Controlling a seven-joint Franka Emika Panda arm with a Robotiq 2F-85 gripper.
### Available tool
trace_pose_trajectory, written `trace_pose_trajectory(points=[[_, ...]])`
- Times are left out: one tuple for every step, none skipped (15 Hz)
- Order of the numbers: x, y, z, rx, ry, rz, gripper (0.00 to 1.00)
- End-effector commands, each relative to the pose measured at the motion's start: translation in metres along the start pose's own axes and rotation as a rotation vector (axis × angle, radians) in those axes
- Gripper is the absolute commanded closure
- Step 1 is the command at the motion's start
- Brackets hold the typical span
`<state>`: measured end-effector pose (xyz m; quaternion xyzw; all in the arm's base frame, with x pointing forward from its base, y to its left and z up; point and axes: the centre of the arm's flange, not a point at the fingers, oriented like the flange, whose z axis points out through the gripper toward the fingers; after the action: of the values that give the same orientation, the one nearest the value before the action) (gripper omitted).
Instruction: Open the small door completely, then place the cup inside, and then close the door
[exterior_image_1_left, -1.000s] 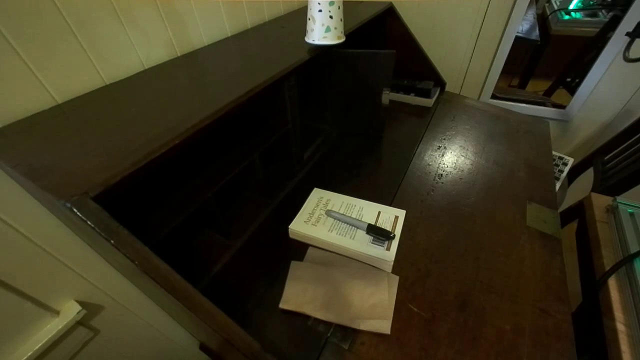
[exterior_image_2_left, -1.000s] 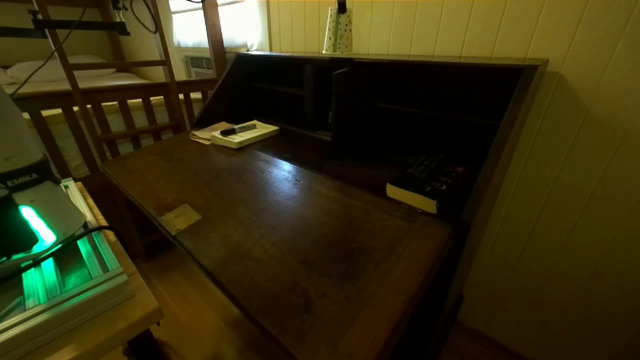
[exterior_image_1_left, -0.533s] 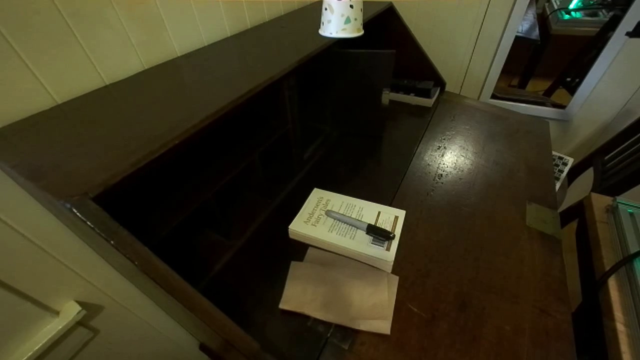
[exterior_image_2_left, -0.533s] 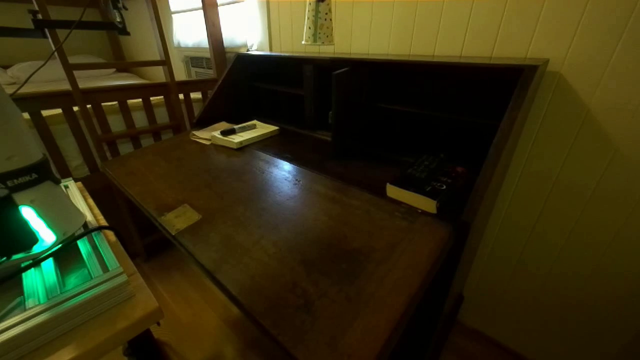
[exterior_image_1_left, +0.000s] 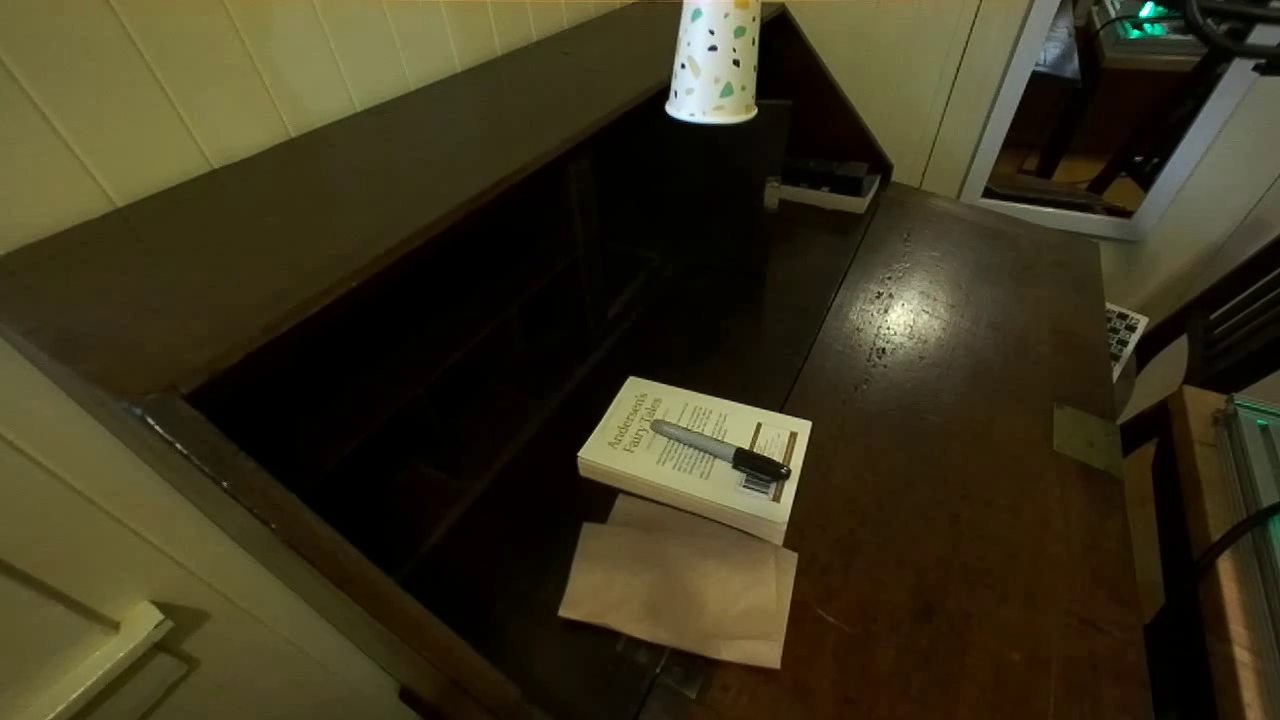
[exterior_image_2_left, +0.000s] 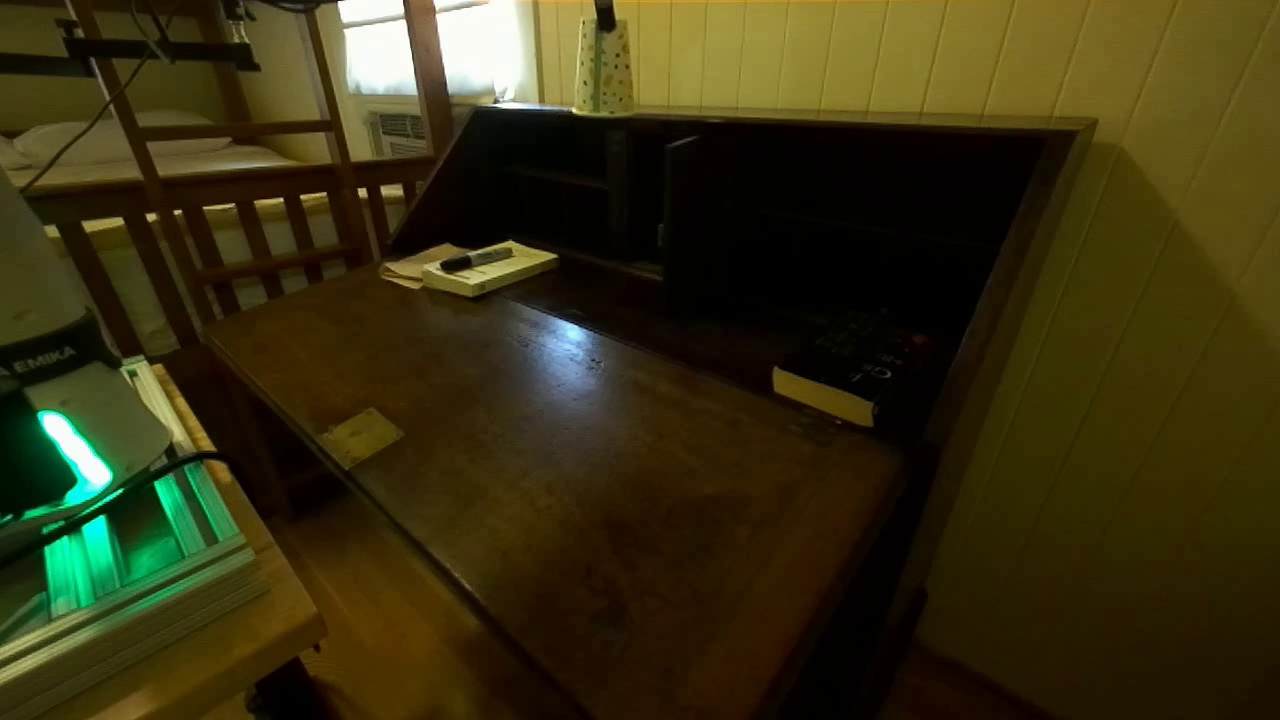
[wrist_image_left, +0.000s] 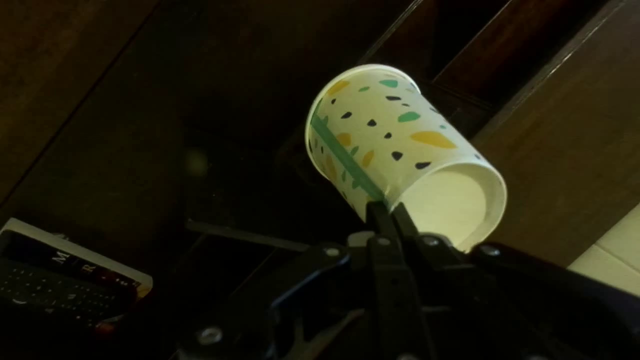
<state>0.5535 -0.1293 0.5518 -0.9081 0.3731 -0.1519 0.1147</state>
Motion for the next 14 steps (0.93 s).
trace_pose_trajectory(points=[[-0.025,0.017,0.021,0.006,0.047,0.006,0.99],[-0.026,0.019,0.027,0.007,0.049,0.011,0.99],[-0.028,0.021,0.035,0.006,0.048,0.015,0.99],[-0.03,0.023,0.043,0.005,0.049,0.015,0.99],[-0.031,0.024,0.048,0.003,0.049,0.018,0.99],[-0.032,0.025,0.055,0.002,0.05,0.019,0.99],[-0.033,0.026,0.06,-0.002,0.05,0.02,0.99],[-0.034,0.027,0.065,-0.004,0.051,0.021,0.99],[-0.034,0.027,0.07,-0.005,0.053,0.022,0.99],[-0.033,0.028,0.074,-0.005,0.057,0.021,0.99],[-0.033,0.029,0.079,-0.005,0.062,0.023,0.99],[-0.031,0.028,0.084,-0.003,0.071,0.025,0.99],[-0.029,0.028,0.088,-0.002,0.079,0.024,0.99],[-0.027,0.027,0.093,-0.002,0.084,0.024,0.99]])
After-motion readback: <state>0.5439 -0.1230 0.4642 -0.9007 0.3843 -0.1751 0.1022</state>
